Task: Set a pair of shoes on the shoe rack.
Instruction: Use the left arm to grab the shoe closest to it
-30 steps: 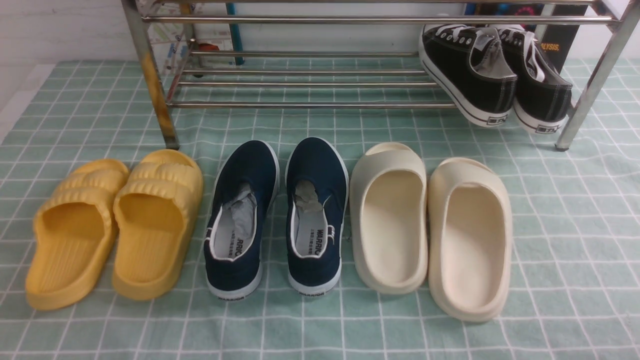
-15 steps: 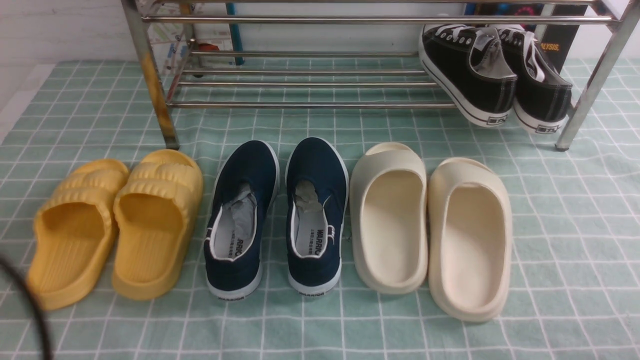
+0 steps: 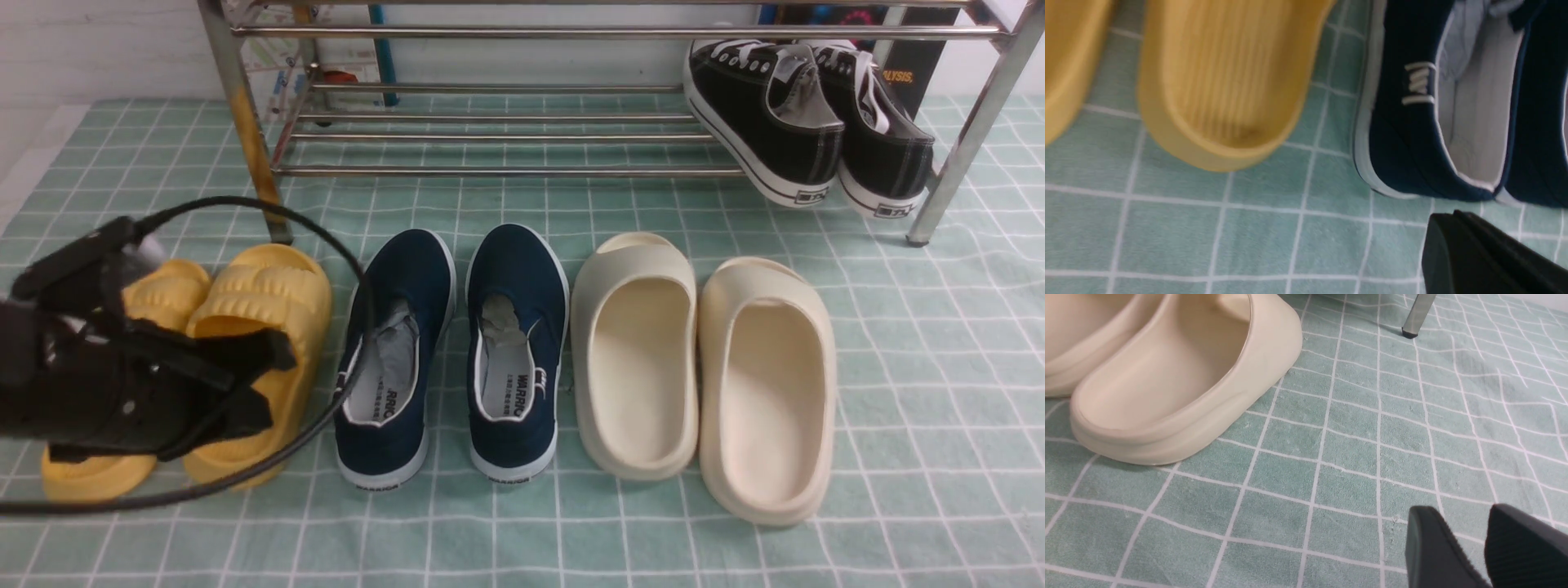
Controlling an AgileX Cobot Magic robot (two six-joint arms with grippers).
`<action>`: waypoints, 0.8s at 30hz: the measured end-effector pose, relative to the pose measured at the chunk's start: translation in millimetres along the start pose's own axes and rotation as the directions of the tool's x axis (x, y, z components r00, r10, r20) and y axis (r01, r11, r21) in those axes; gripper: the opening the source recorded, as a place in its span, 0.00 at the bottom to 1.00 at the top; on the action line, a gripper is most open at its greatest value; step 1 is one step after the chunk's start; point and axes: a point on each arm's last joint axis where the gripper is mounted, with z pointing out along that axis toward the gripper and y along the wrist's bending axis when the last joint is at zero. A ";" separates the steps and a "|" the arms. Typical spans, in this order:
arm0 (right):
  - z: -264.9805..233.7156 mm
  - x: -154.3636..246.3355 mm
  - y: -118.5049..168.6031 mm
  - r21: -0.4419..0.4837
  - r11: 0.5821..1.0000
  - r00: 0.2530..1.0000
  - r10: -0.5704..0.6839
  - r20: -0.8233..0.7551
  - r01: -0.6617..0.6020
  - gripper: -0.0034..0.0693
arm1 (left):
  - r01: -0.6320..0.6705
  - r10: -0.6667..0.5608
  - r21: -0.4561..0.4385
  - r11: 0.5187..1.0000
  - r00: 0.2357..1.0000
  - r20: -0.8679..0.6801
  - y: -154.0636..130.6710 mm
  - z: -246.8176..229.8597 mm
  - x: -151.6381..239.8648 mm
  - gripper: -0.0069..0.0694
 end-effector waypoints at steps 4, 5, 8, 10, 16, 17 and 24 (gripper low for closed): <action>0.0 0.0 0.0 0.000 1.000 1.000 0.000 0.000 0.000 0.38 | -0.074 0.074 0.005 0.997 0.994 -0.078 -16.5 13.9 -19.5 0.07; 0.0 0.0 0.0 0.000 1.000 1.000 0.000 0.000 0.000 0.38 | -0.098 0.097 -0.007 0.995 0.992 -0.080 -22.0 17.8 -23.9 0.07; 0.0 0.0 0.0 0.000 1.000 1.000 0.000 0.000 0.000 0.38 | -0.157 0.152 -0.086 0.984 0.986 -0.062 -38.6 30.9 -33.9 0.07; 0.0 0.0 0.0 0.000 1.000 1.000 0.000 0.000 0.000 0.38 | -0.174 0.171 -0.152 0.973 0.985 -0.034 -46.5 39.1 -38.9 0.07; 0.0 0.0 0.0 0.000 1.000 1.000 0.000 0.000 0.000 0.38 | -0.171 0.182 -0.312 0.935 0.983 0.008 -48.8 66.7 -42.8 0.23; 0.0 0.0 0.0 0.000 1.000 1.000 0.000 0.000 0.000 0.38 | -0.164 0.177 -0.317 0.934 0.984 0.012 -48.7 69.7 -42.8 0.27; 0.0 0.0 0.0 0.000 1.000 1.000 0.000 0.000 0.000 0.38 | -0.104 0.114 -0.333 0.937 0.993 0.010 -44.7 94.3 -42.7 0.62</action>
